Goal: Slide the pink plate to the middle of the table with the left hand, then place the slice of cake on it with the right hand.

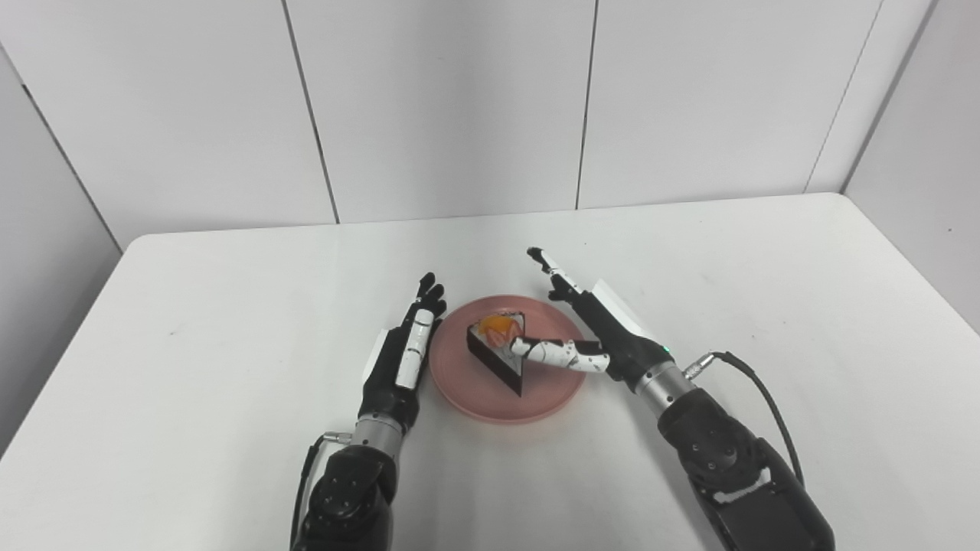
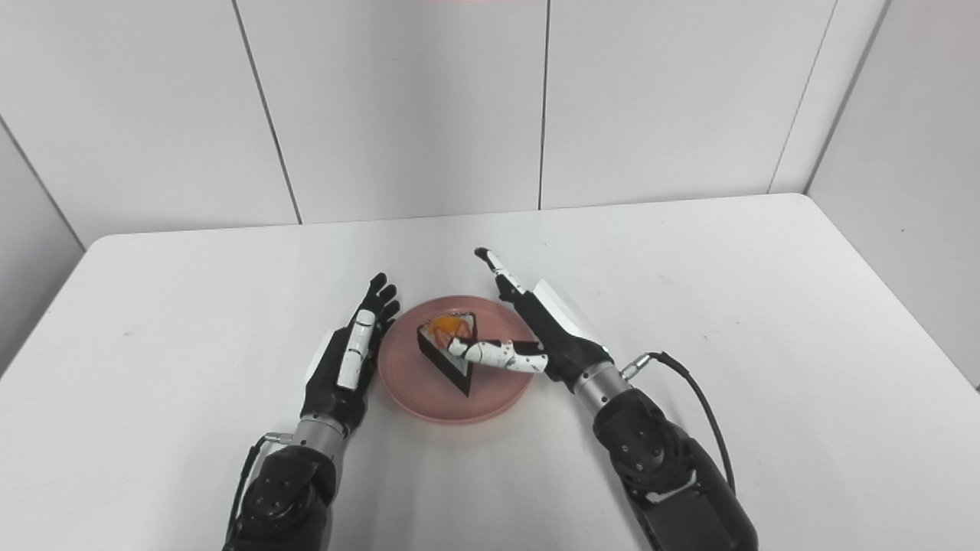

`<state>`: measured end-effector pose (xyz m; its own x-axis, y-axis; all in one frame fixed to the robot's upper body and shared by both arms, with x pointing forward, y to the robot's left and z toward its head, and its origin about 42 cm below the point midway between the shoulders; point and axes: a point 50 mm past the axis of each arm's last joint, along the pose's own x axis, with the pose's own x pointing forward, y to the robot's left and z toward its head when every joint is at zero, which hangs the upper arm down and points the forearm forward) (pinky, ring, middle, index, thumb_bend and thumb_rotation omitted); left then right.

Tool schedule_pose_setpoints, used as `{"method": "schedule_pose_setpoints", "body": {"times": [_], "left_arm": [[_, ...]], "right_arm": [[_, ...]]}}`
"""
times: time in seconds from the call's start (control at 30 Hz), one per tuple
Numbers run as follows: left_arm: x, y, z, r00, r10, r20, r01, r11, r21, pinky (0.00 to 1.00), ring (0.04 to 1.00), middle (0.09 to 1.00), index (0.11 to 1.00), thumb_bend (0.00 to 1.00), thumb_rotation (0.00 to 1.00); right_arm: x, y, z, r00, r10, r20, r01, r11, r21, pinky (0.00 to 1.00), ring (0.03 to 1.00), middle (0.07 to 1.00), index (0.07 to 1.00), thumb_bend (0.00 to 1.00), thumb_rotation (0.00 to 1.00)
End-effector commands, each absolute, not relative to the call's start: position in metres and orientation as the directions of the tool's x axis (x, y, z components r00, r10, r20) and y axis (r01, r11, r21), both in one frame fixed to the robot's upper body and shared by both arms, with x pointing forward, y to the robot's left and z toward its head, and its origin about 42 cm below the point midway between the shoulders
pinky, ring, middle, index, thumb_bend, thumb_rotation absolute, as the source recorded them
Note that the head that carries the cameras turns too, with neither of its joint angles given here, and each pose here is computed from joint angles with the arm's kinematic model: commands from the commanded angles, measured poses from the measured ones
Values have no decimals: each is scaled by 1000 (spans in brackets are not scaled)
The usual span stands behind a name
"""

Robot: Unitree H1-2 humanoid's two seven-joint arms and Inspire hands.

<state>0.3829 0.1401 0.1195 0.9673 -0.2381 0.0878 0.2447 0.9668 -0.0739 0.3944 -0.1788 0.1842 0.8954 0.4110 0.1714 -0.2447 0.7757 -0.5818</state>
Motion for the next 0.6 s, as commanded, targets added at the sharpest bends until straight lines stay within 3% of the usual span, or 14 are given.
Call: {"method": "schedule_pose_setpoints", "body": {"times": [0.0,0.23,0.57], "left_arm": [[384,146,127,964,-233,128,244,967,-74,1000,993,995,998,602,1000],[384,156,127,965,-229,127,237,970,-50,1000,998,998,996,602,1000],[384,164,128,968,-217,126,222,975,-24,1000,1000,1000,1000,596,1000]], "right_arm": [[396,-174,206,876,388,289,-184,819,-543,907,981,1000,1000,621,846],[395,-170,206,897,262,355,-76,885,-459,998,1000,1000,1000,590,955],[394,-162,191,949,184,258,-111,956,-272,998,1000,1000,1000,603,1000]]}}
